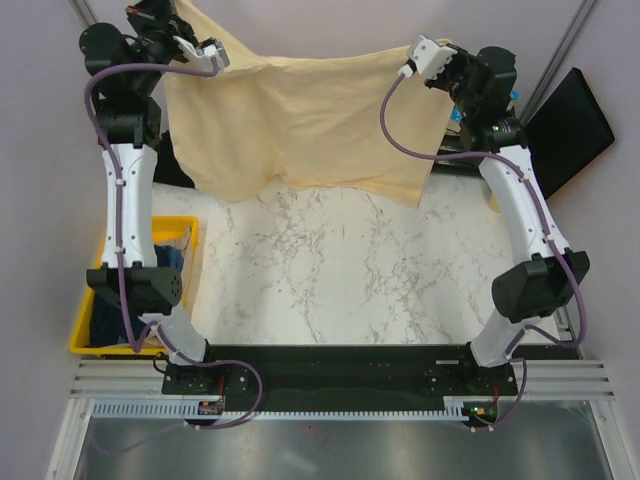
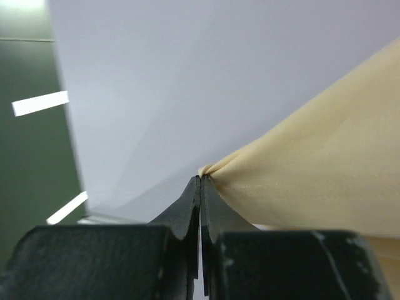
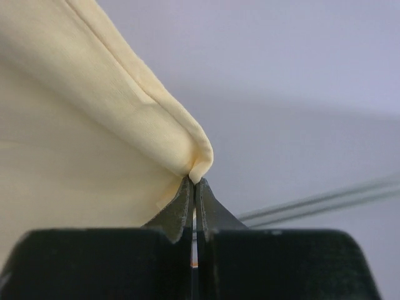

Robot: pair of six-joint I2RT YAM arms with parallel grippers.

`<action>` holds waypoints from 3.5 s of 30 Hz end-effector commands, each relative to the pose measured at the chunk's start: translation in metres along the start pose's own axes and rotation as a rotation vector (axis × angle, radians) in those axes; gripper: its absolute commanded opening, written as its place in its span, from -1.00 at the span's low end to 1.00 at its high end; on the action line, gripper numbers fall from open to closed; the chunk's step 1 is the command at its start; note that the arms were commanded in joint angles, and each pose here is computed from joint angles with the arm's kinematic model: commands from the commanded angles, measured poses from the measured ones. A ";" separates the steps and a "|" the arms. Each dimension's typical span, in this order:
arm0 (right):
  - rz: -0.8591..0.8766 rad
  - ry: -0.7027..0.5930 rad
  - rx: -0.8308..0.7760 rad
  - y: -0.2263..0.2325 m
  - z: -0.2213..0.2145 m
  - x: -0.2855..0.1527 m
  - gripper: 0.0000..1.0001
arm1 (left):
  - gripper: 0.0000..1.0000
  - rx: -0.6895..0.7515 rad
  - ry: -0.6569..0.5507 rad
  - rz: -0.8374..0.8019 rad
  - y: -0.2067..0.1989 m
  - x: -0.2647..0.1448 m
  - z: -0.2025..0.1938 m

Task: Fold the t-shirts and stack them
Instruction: Flatten out the tshirt

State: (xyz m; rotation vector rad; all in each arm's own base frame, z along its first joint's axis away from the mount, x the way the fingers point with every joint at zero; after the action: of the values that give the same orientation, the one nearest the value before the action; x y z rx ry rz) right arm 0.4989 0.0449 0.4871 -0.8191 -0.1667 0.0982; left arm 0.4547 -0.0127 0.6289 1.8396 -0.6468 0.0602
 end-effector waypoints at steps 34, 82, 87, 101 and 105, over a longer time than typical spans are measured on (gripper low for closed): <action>-0.298 -0.342 -0.091 -0.134 0.131 -0.074 -1.00 | -0.96 0.299 0.075 0.623 0.238 -0.107 0.004; 0.056 0.080 -0.161 0.078 -0.090 -0.031 -1.00 | -0.97 0.448 -0.040 0.200 -0.059 -0.017 0.007; 0.277 0.246 -0.172 0.132 -0.147 -0.076 -1.00 | -0.96 0.254 -0.255 -0.132 -0.203 -0.067 0.080; 0.846 0.443 -0.276 0.196 -0.194 -0.189 -1.00 | -0.96 -0.361 -0.610 -0.850 -0.295 -0.253 0.224; 0.958 0.469 -0.264 0.210 -0.198 -0.216 -1.00 | -0.96 -0.487 -0.675 -1.038 -0.290 -0.296 0.243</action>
State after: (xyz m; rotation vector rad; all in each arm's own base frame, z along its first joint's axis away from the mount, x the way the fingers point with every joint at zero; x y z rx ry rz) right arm 0.3574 0.0090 0.2013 -1.1060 0.5733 0.6170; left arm 0.3284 -0.0407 0.2181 1.6826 -0.2158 -1.0335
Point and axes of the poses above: each gripper's point midway between its finger pads, its own x axis out along the fingers, its own y axis along the line the jaws close on, z = x × y, the point moved 3 cm from there along -x, back along the fingers, and after that the axes turned 15 degrees about x, right-handed, at the moved point
